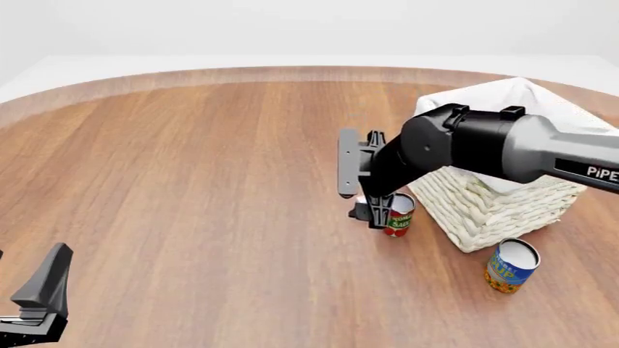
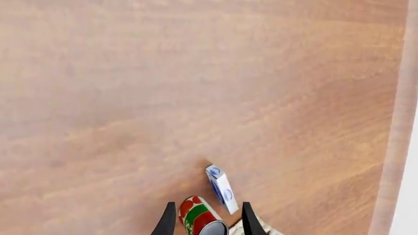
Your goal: Pick up the alphabet soup and the cream cheese box, and put them in the basket.
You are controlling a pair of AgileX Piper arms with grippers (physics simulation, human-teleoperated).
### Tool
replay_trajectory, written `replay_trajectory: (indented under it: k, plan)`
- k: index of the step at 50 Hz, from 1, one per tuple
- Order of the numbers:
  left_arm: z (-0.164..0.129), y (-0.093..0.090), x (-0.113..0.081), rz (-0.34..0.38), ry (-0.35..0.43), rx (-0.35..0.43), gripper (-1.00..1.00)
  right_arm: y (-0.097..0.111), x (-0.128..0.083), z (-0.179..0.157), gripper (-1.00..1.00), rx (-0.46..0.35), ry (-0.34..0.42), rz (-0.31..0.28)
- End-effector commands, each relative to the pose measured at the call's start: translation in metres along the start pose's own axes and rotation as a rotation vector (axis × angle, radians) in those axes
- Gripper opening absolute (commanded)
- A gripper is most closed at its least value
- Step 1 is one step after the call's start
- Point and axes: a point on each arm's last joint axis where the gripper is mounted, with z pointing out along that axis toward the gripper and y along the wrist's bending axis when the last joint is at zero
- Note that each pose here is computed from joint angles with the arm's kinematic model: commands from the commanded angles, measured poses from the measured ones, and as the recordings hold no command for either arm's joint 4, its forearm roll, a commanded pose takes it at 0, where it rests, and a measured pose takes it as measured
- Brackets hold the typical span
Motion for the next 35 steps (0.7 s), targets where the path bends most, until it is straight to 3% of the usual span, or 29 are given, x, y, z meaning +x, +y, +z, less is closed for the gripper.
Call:
replay_trajectory:
  k: [1,35]
  plan:
    - [0.000,0.000,0.000,0.000,0.000,0.000,1.00,-0.003,0.001,0.009,1.00,-0.006,0.007,0.001]
    - [0.000,0.000,0.000,0.000,0.000,0.000,1.00,-0.007,0.008,0.029,1.00,-0.023,0.030,0.013]
